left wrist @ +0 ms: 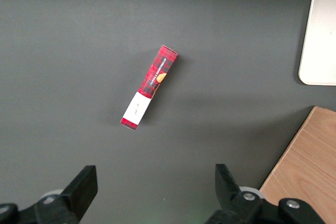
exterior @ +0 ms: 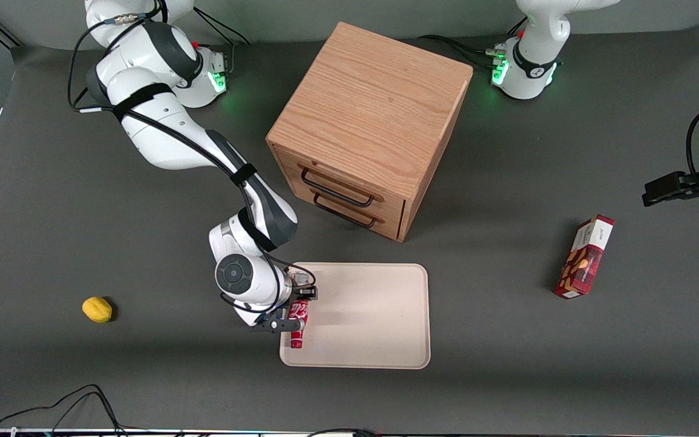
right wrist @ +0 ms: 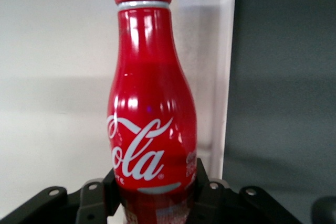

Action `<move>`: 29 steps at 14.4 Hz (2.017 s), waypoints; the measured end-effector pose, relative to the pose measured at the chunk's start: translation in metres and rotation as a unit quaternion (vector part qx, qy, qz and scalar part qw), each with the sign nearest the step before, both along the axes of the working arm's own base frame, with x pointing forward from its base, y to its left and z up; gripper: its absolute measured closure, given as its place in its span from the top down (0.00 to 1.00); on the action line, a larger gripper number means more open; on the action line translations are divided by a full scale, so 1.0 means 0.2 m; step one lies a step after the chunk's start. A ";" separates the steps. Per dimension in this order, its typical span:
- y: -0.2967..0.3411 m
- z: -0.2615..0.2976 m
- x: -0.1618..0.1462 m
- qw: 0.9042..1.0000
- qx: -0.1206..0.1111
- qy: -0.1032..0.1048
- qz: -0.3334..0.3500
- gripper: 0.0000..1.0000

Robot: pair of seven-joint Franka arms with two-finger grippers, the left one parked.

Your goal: Place coke bottle on tray

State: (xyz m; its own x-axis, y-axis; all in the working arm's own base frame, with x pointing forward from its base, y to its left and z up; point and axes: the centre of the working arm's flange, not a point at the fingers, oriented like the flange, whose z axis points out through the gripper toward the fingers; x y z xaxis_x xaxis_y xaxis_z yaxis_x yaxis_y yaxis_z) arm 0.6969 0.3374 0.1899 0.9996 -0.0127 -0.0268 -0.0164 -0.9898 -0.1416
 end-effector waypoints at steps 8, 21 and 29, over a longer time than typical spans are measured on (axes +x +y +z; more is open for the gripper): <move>0.05 0.01 -0.02 1.000 -0.006 -0.006 0.012 0.97; -0.35 1.25 0.13 0.993 -0.023 -0.110 -0.020 1.00; -1.11 2.50 -0.56 0.991 -0.081 -0.039 -0.103 1.00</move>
State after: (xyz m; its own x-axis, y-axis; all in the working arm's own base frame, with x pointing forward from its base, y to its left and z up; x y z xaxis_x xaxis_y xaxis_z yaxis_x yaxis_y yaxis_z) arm 0.5848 0.1158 0.6898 0.9742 -0.2144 0.0699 -0.2156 -0.9764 0.0107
